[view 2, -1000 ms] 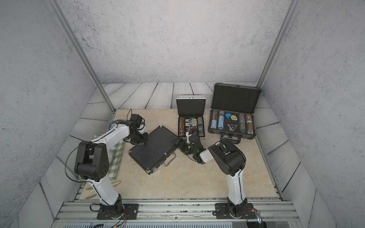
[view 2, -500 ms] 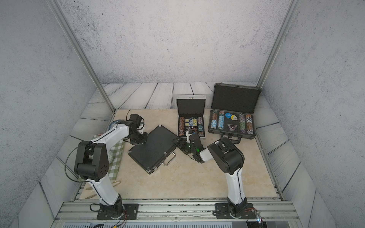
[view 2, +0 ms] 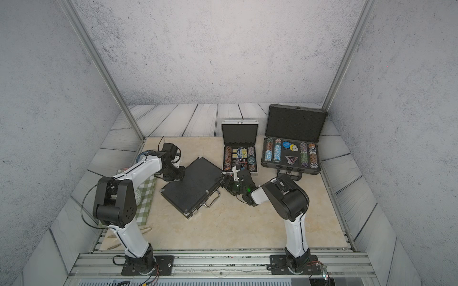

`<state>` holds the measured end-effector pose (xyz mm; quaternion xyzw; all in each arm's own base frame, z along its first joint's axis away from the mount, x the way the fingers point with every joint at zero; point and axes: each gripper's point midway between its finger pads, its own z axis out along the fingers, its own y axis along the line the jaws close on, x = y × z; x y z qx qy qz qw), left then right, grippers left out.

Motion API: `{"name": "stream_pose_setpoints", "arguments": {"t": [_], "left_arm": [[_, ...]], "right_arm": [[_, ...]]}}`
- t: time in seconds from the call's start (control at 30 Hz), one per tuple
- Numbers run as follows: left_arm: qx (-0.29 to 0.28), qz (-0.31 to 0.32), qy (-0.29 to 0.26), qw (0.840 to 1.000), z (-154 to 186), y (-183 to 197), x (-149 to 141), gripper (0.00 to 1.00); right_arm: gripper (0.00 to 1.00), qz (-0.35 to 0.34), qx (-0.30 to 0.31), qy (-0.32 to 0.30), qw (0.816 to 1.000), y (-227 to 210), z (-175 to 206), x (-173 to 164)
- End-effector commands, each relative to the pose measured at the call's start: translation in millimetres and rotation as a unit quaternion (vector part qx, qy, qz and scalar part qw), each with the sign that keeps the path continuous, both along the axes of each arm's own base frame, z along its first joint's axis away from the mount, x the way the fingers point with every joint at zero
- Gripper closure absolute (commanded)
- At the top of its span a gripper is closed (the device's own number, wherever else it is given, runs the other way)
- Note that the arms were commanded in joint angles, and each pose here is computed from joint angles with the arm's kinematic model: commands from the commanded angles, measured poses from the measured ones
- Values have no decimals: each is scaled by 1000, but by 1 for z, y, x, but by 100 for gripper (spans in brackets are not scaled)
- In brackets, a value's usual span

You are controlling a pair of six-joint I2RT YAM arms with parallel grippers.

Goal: Close the poker set cases
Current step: Fasten the fastener on the poker set case.

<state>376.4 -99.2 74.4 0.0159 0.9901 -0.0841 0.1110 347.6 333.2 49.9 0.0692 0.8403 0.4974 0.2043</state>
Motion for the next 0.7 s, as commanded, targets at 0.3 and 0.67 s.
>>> {"name": "stream_pose_setpoints", "arguments": {"t": [0.3, 0.67], "left_arm": [[-8, -2, 77, 997, -31, -5, -32, 91], [-6, 0, 74, 997, -28, -4, -32, 91]], "right_arm": [[30, 99, -218, 12, 971, -54, -41, -70], [37, 173, -389, -49, 904, -55, -41, -71]]}}
